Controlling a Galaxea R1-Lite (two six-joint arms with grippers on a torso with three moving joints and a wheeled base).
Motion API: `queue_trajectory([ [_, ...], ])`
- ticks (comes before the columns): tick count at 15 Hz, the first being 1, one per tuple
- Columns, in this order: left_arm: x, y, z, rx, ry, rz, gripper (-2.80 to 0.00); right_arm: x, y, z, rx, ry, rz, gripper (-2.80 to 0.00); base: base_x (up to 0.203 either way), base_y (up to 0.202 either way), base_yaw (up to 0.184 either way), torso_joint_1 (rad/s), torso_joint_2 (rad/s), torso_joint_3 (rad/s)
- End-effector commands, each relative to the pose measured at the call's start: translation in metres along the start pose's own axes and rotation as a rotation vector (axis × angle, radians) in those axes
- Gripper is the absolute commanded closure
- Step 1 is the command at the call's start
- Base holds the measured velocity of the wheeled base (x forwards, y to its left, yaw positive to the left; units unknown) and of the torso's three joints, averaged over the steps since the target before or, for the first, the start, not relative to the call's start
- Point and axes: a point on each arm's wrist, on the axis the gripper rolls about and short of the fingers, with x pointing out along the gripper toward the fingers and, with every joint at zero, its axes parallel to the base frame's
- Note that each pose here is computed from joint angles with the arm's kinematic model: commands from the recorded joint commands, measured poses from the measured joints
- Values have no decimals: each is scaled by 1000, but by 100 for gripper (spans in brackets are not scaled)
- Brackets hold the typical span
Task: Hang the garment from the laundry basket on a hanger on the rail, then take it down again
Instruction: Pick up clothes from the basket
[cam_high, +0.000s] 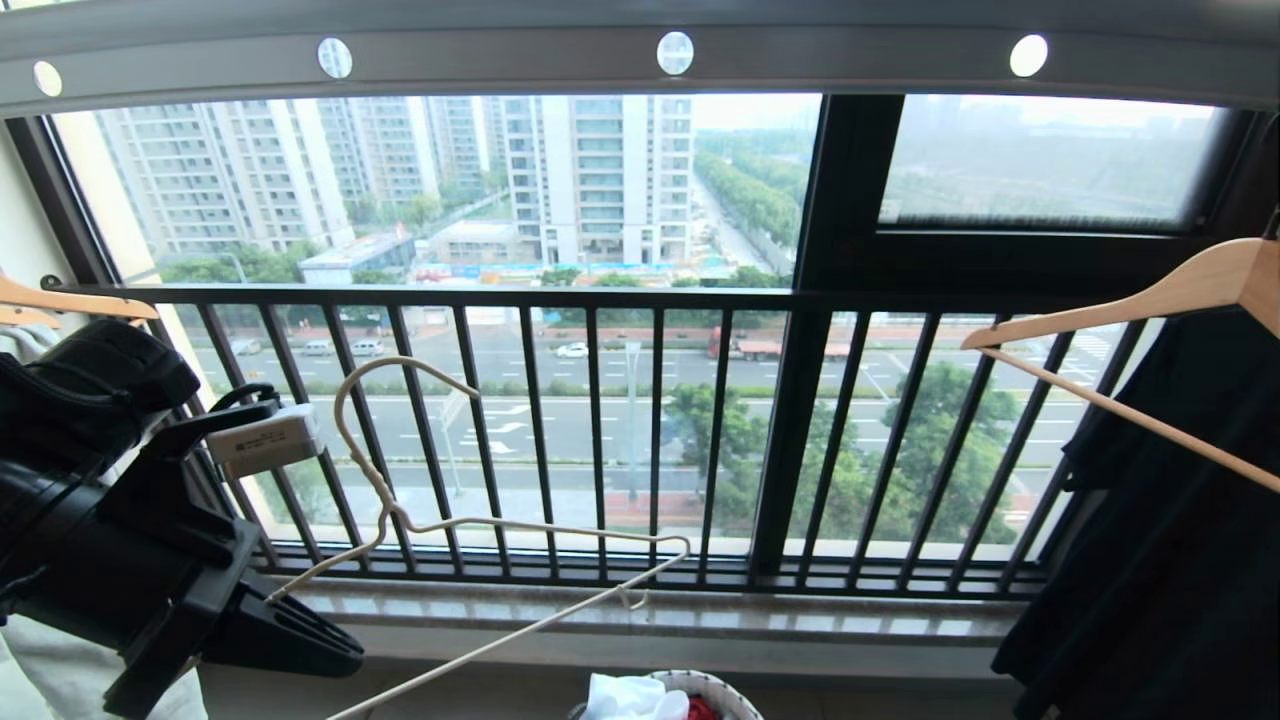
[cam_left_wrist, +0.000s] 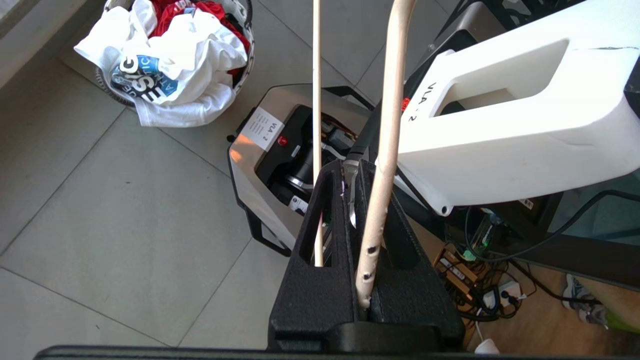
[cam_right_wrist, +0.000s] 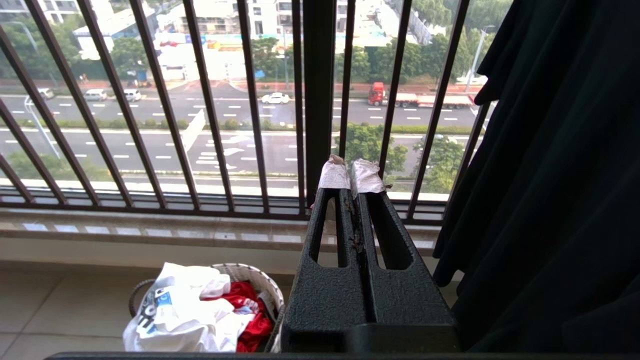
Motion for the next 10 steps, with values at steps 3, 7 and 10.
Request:
queue_trajectory([
  [3,8,10,0,-32,11,-37,0,0,0,0,0,1,0,0,0,0,0,-137,294,156],
  [7,9,15,0,-48,3,-48,0,0,0,0,0,1,0,0,0,0,0,-144,303,163],
  [10,10,16,-1,-53,7,-52,0,0,0,0,0,1,0,0,0,0,0,-138,303,169],
])
